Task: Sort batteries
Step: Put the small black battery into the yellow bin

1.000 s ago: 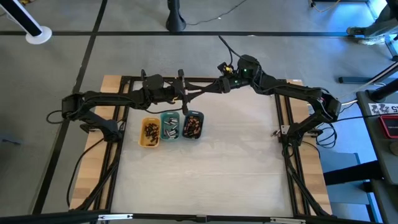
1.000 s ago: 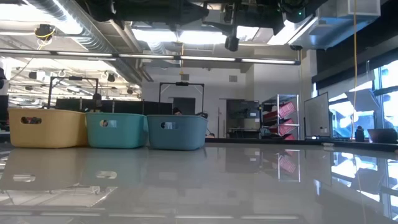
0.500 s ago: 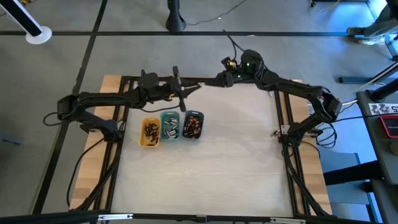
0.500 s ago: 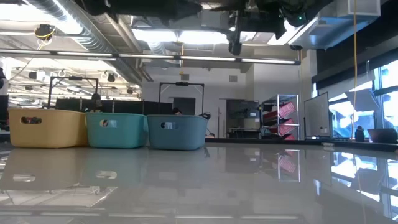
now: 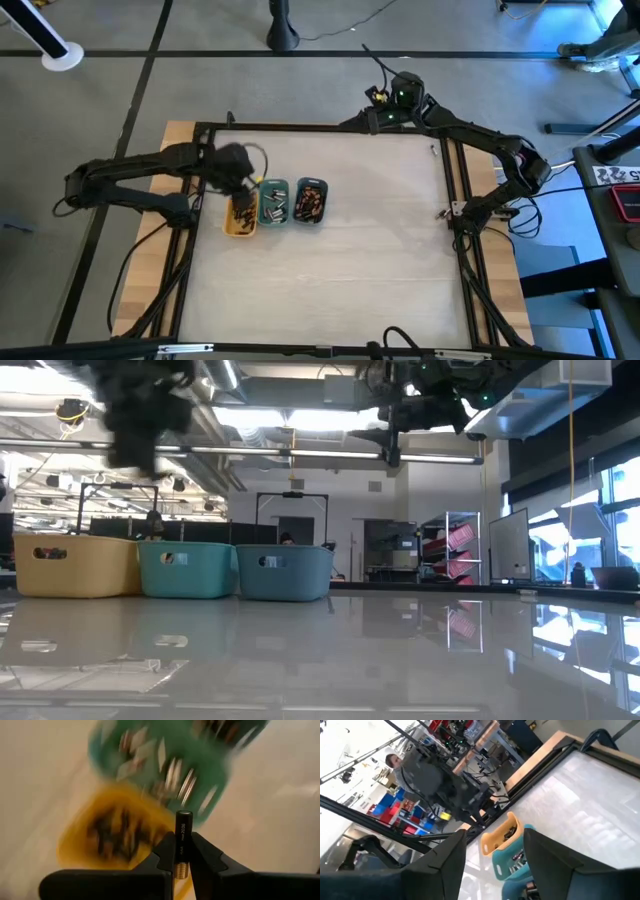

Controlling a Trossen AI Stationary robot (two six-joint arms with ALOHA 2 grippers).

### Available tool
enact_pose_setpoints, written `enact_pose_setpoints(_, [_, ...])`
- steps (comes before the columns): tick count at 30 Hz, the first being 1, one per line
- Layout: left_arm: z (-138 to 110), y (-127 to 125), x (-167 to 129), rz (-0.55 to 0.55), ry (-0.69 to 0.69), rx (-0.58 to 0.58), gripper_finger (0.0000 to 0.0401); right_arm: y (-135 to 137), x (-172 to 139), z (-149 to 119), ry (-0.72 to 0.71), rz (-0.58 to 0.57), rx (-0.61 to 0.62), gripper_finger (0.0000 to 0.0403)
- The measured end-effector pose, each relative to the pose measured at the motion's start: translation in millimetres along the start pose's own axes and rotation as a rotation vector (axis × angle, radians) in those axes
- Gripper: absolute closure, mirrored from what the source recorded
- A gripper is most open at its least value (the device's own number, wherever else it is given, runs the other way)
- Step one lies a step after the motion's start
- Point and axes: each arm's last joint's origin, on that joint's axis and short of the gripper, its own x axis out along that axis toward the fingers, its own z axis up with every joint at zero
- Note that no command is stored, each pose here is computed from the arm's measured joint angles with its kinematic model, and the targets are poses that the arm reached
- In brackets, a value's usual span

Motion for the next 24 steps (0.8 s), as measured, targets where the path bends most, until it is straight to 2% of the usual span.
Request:
enact_pose_setpoints(5, [-20, 9, 26, 0.072, 0.117, -0.097, 0.0379, 0, 0, 0, -0.009, -0.012, -0.060, 0.0205])
enact_pose_setpoints(12, [-38, 21, 58, 0.099, 0.152, -0.249, 0.0373, -1, 0, -3, 0.030, 0.008, -0.063, 0.0205])
enact_pose_setpoints(17, [-40, 24, 68, 0.084, 0.122, -0.298, 0.0325, -4, 0, -8, 0.082, 0.006, -0.027, 0.0205])
enact_pose_setpoints(24, [-38, 25, 67, 0.081, 0.112, -0.287, 0.0249, -9, -2, -19, 0.180, -0.014, 0.031, 0.0205])
